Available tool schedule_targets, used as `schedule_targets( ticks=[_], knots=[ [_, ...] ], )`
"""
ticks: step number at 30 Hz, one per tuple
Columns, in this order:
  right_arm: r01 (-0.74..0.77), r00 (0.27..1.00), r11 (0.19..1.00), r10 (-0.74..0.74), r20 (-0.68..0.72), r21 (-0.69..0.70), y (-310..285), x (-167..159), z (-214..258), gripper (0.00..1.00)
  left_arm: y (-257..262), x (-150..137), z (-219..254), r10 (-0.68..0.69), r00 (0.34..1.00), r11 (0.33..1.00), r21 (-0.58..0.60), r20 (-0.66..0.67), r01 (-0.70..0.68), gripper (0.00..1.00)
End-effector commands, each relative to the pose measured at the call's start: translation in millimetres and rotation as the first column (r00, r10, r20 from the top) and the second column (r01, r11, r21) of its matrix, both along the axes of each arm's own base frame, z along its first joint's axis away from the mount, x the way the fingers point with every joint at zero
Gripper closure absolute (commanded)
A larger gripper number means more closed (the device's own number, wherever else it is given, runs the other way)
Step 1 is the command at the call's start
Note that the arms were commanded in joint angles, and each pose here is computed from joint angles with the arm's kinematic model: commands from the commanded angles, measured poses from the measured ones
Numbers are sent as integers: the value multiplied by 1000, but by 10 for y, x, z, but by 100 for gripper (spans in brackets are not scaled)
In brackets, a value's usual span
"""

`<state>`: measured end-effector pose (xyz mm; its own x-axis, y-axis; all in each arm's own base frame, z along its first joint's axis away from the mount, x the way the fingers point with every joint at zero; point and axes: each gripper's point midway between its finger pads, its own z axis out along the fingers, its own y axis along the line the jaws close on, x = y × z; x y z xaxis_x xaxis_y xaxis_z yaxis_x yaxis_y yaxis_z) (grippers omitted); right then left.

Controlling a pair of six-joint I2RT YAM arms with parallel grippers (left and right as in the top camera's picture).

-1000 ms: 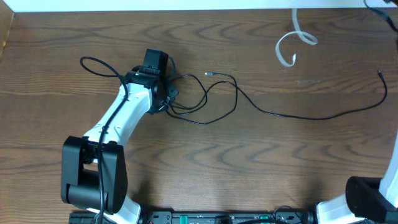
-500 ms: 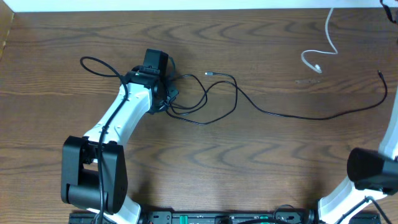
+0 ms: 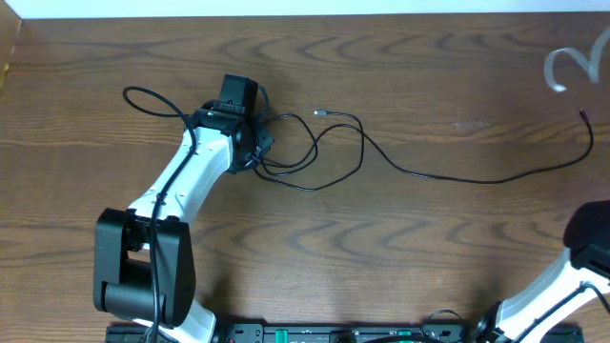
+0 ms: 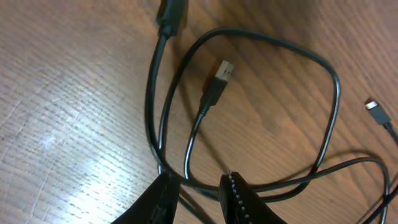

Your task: Untangle cables

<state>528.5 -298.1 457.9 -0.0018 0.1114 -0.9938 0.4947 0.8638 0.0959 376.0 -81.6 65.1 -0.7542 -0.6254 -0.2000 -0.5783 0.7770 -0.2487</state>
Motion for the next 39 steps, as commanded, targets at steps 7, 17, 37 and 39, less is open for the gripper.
schedule_targets(
  ticks=[7,17,37,39],
  knots=[
    [119,993,991,-118,-30,64,-747,85,-660,99,7,91,-3,3,999,1000,12,37,-3,73],
    [129,966,975,-82,-246,180,-949,467,-2176,99,3,105,2,3,999,1000,10,43,-3,73],
    [112,872,883,133,-470,456,-424,48,-2712,1,-36,95,2,-10,999,1000,-5,39,10,73],
    [96,852,857,193,-487,507,-255,-41,-2710,1,-36,95,2,-10,999,1000,-5,39,11,73]
  ],
)
